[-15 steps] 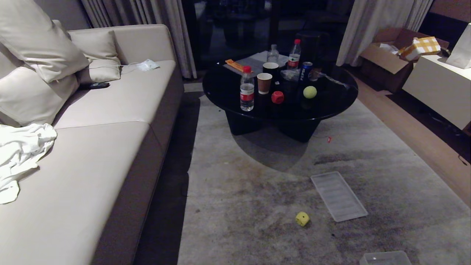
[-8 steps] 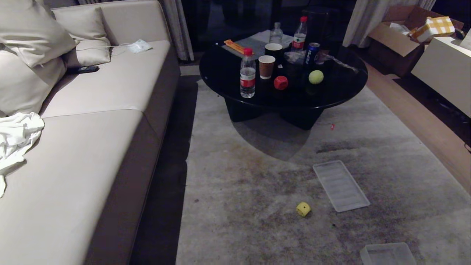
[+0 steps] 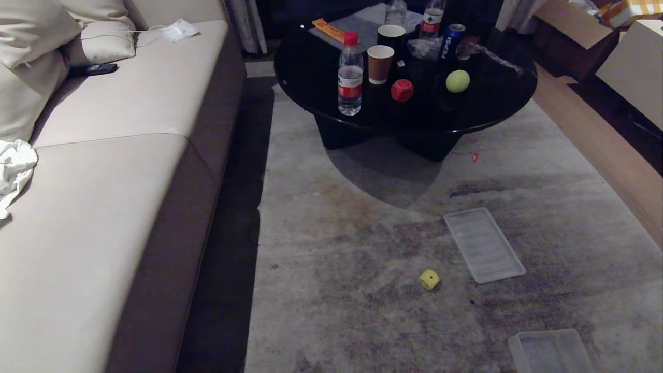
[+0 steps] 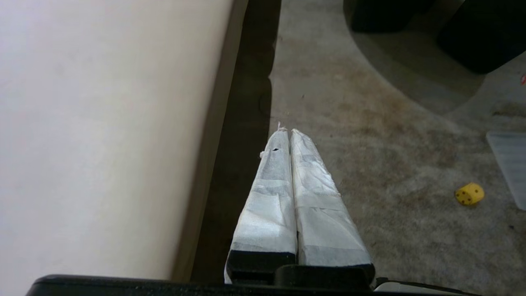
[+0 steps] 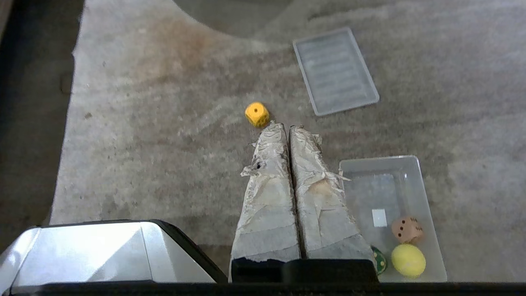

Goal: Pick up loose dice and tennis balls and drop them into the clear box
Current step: Find toys out of the box

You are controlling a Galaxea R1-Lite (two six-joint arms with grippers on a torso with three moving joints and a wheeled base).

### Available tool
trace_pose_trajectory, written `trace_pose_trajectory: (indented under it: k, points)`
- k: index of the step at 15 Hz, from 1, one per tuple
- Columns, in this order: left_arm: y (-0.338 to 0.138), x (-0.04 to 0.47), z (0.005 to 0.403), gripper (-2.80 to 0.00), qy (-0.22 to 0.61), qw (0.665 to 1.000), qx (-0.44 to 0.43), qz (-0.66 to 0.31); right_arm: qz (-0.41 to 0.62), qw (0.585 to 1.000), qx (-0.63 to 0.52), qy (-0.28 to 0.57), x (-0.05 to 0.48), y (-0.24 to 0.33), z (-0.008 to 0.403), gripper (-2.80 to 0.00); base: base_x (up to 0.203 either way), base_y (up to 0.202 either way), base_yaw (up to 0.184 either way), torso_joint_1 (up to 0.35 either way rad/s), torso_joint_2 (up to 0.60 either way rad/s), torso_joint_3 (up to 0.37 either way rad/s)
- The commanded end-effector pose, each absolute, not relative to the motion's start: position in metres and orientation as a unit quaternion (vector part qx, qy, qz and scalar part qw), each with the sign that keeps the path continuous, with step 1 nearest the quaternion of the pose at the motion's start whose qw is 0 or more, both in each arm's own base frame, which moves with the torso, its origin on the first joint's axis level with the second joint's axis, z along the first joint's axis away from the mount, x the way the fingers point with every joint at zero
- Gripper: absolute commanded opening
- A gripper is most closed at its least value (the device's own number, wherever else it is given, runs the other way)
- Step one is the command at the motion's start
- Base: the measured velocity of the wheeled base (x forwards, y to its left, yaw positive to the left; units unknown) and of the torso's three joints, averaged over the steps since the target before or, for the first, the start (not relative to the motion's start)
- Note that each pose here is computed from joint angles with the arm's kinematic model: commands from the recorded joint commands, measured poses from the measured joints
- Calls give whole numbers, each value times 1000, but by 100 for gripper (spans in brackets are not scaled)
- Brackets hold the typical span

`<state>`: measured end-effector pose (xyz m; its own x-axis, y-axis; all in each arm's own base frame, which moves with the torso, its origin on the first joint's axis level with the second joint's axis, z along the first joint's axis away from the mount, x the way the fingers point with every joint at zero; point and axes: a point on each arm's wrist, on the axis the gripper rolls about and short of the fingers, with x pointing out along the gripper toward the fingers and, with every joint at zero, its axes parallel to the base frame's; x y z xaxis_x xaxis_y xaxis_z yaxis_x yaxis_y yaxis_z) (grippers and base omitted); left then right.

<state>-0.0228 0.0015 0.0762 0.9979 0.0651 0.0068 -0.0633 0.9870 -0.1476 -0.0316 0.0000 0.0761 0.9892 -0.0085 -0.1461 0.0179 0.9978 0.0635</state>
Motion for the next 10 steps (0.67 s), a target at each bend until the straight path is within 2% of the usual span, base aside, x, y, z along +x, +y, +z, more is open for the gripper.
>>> trace_pose_trajectory:
  k: [1, 10]
  points:
    - [2, -23, 76, -280, -6, 997, -74, 33, -7, 997, 33, 74, -32, 0, 76, -280, 0, 0, 0, 4, 5, -196]
    - [2, -23, 76, -280, -6, 997, -74, 33, -7, 997, 32, 74, -32, 0, 76, -280, 0, 0, 0, 3, 5, -197]
